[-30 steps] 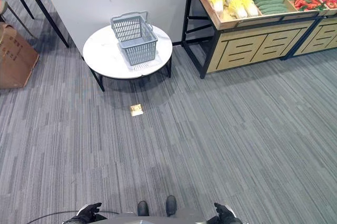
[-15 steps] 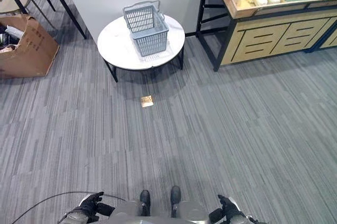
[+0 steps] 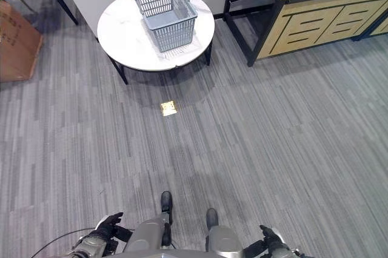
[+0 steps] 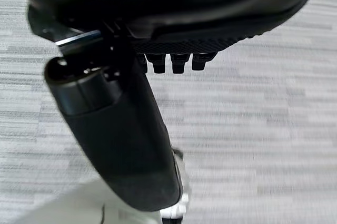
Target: Get the vegetables into the basket
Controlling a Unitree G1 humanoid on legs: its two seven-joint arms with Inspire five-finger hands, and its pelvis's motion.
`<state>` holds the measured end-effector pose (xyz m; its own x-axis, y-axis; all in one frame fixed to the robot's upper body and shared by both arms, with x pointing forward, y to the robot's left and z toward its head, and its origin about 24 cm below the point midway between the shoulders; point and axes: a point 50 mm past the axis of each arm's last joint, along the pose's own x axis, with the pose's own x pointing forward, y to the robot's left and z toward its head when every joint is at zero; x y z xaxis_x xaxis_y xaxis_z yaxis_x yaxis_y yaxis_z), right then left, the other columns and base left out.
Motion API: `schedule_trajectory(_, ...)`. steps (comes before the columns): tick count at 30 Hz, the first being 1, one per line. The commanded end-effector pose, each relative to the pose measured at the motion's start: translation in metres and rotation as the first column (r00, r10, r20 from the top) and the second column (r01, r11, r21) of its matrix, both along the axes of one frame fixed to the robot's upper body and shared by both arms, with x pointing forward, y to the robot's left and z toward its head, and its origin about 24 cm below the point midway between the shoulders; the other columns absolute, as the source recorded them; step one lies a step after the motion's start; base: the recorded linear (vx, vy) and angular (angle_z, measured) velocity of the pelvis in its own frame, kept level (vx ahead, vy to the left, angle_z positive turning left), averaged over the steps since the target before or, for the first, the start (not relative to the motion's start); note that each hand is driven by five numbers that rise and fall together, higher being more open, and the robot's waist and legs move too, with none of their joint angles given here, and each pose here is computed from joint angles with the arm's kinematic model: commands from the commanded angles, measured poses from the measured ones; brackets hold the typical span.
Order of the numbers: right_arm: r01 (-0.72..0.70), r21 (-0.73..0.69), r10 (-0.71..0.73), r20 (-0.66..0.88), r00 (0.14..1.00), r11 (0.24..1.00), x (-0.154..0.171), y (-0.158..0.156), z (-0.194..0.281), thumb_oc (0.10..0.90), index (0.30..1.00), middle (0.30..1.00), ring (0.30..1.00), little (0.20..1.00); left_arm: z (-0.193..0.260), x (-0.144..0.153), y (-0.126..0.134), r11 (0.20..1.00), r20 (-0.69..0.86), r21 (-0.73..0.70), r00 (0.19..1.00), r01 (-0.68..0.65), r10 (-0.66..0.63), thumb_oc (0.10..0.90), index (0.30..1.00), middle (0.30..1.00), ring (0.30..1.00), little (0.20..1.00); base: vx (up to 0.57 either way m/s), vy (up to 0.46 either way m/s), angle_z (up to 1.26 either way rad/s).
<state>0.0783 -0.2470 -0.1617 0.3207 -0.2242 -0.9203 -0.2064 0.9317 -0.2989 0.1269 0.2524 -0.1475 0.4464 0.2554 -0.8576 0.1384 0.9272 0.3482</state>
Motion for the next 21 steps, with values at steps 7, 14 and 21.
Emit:
schedule_trajectory(7, -0.110, 0.011, 0.107, 0.144, 0.984, 0.994, 0.042, 0.010, 0.010, 0.900, 1.000, 1.000, 1.000, 1.000, 0.003, -0.008, 0.015, 1.000, 0.005, 0.023, 1.000, -0.019, 0.019, 0.900, 1.000, 1.000, 1.000, 1.000, 0.16, 0.214, -0.31)
schedule_trajectory(14, -0.159, 0.009, 0.154, 0.213, 0.965, 0.987, 0.060, 0.017, 0.016, 0.900, 1.000, 1.000, 1.000, 1.000, 0.001, -0.008, 0.009, 1.000, -0.001, 0.008, 1.000, -0.018, 0.018, 0.900, 1.000, 1.000, 1.000, 1.000, 0.27, -0.091, 0.21)
schedule_trajectory(21, -0.086, -0.025, 0.089, 0.188, 0.978, 0.996, 0.051, -0.007, 0.018, 0.900, 1.000, 1.000, 1.000, 1.000, -0.005, -0.018, 0.000, 0.998, -0.030, -0.031, 0.998, -0.047, 0.046, 0.900, 1.000, 1.000, 1.000, 1.000, 0.21, -0.255, 0.57)
